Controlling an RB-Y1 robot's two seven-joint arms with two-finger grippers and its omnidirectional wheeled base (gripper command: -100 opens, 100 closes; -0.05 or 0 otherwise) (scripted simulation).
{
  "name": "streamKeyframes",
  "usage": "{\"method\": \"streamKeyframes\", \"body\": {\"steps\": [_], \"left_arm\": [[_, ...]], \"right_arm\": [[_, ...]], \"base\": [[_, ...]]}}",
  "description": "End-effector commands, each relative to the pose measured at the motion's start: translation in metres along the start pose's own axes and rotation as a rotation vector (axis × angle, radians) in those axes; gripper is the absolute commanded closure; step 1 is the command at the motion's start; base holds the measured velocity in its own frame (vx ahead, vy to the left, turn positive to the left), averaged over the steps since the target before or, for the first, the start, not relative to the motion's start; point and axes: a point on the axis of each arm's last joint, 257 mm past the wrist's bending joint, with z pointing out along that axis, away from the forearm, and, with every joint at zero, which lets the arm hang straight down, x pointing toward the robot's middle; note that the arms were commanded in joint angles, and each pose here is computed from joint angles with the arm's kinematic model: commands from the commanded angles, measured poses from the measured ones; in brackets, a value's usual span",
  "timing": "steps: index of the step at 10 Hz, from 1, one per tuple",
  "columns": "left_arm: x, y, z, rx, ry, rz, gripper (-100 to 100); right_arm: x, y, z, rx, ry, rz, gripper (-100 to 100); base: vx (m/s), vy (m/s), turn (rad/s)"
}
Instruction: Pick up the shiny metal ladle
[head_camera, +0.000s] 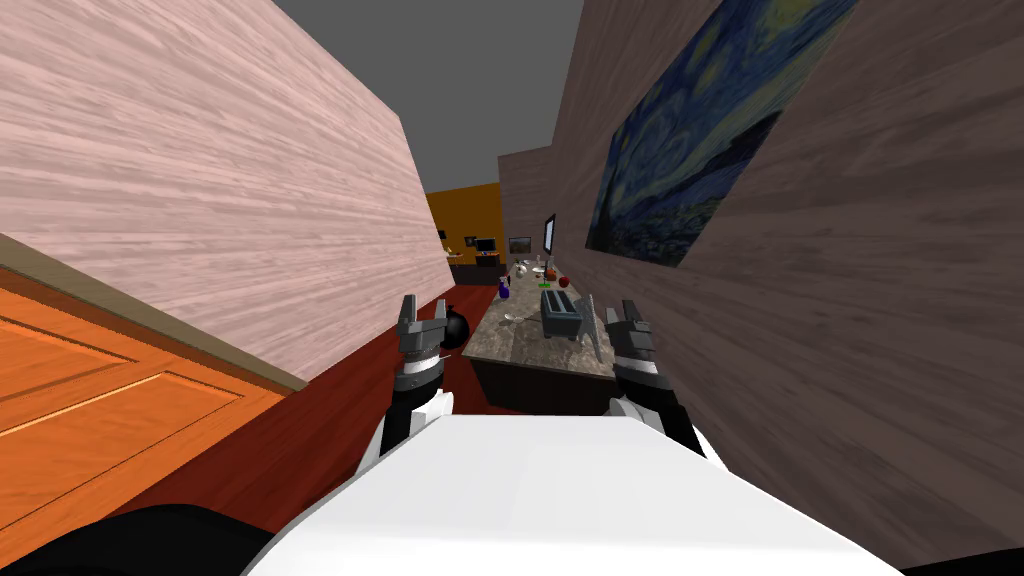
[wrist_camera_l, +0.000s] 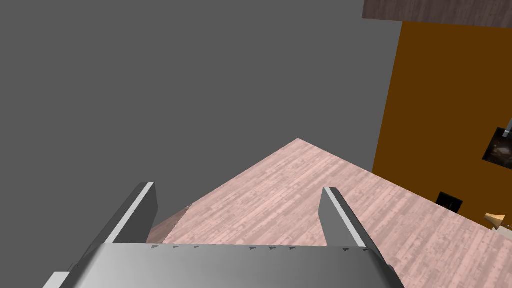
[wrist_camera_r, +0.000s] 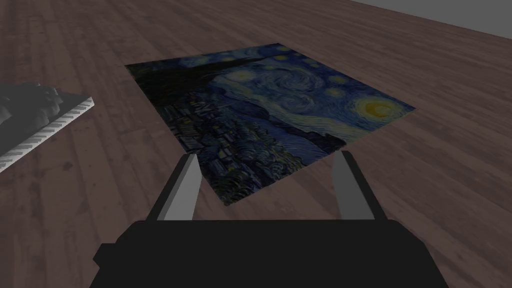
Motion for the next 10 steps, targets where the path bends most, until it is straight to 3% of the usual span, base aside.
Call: {"method": "streamKeyframes", "body": {"steps": [1,6,9,10], "left_arm": [[0.0,0.0,0.0,0.0,0.0,0.0,0],[0.0,0.0,0.0,0.0,0.0,0.0,0],[0.0,0.0,0.0,0.0,0.0,0.0,0],[0.0,0.0,0.0,0.0,0.0,0.0,0]], "right_arm": [[0.004,-0.001,-0.001,-0.001,0.03,-0.013,-100],[0.015,-0.018,-0.009,0.016,0.148,-0.083,-100],[0.018,-0.047,-0.023,0.058,0.247,-0.169,-100],[0.019,-0.047,-0.023,0.056,0.264,-0.177,-100]], "base": [[-0.061,0.004,0.046],[-0.133,0.009,0.094],[-0.145,0.052,0.154],[-0.125,0.041,0.1]]}}
